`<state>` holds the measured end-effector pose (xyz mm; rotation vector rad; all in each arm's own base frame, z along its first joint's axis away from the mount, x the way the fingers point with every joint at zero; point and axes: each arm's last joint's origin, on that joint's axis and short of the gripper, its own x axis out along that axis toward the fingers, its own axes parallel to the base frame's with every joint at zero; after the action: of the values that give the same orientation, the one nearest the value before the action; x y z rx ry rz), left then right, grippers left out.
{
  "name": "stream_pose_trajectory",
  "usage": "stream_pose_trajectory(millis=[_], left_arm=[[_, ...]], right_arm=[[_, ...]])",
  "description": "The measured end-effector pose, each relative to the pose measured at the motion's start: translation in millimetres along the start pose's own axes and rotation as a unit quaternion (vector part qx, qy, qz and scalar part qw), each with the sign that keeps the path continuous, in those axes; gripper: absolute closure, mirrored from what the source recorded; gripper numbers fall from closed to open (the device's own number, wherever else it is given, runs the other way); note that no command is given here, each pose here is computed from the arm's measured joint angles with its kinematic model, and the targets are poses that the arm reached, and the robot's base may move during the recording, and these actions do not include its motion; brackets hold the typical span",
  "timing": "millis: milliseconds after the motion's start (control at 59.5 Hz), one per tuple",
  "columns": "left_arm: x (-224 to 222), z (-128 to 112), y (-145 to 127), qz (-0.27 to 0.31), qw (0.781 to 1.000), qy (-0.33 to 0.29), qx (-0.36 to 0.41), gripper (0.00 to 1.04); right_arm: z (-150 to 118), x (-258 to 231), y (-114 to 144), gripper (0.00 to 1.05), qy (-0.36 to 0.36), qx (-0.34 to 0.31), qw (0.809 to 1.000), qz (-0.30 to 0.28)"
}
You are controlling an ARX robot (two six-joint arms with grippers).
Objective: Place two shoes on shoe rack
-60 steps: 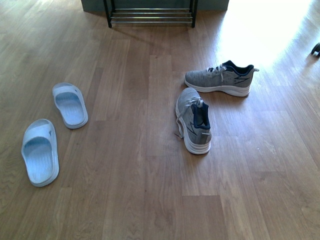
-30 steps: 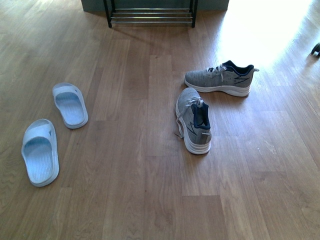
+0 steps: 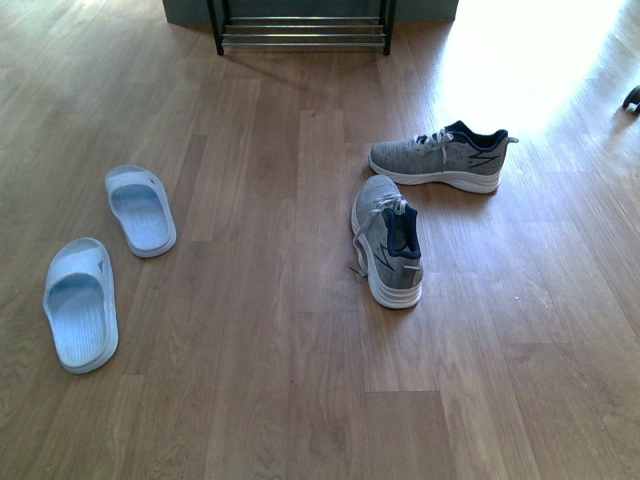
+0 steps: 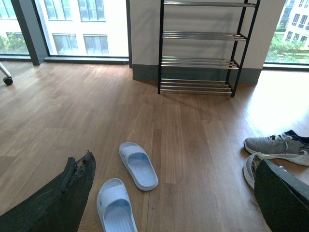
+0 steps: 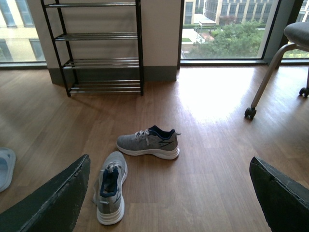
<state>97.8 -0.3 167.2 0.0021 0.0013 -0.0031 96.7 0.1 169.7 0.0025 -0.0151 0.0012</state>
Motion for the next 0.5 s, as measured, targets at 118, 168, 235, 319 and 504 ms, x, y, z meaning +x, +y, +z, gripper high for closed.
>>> stream_pose_trajectory(millis=[118,168,235,319,504], left_arm=[[0.0,0.0,0.0,0.000,1.000,0.000,0.000,0.09],[0.0,0.0,0.0,0.000,1.000,0.000,0.000,0.09],[0.0,0.0,0.0,0.000,1.000,0.000,0.000,0.09],[0.0,0.0,0.0,0.000,1.000,0.000,0.000,0.09],[0.0,0.0,0.0,0.000,1.000,0.000,0.000,0.09]], right_arm=[[0.1,0.0,0.0,0.09,0.000,0.000,1.000,0.000],[0.0,0.0,0.0,0.09,0.000,0.000,1.000,0.000],[0.1,0.0,0.0,0.09,0.000,0.000,1.000,0.000],[0.1,0.0,0.0,0.09,0.000,0.000,1.000,0.000],[0.0,0.0,0.0,0.09,0.000,0.000,1.000,0.000]])
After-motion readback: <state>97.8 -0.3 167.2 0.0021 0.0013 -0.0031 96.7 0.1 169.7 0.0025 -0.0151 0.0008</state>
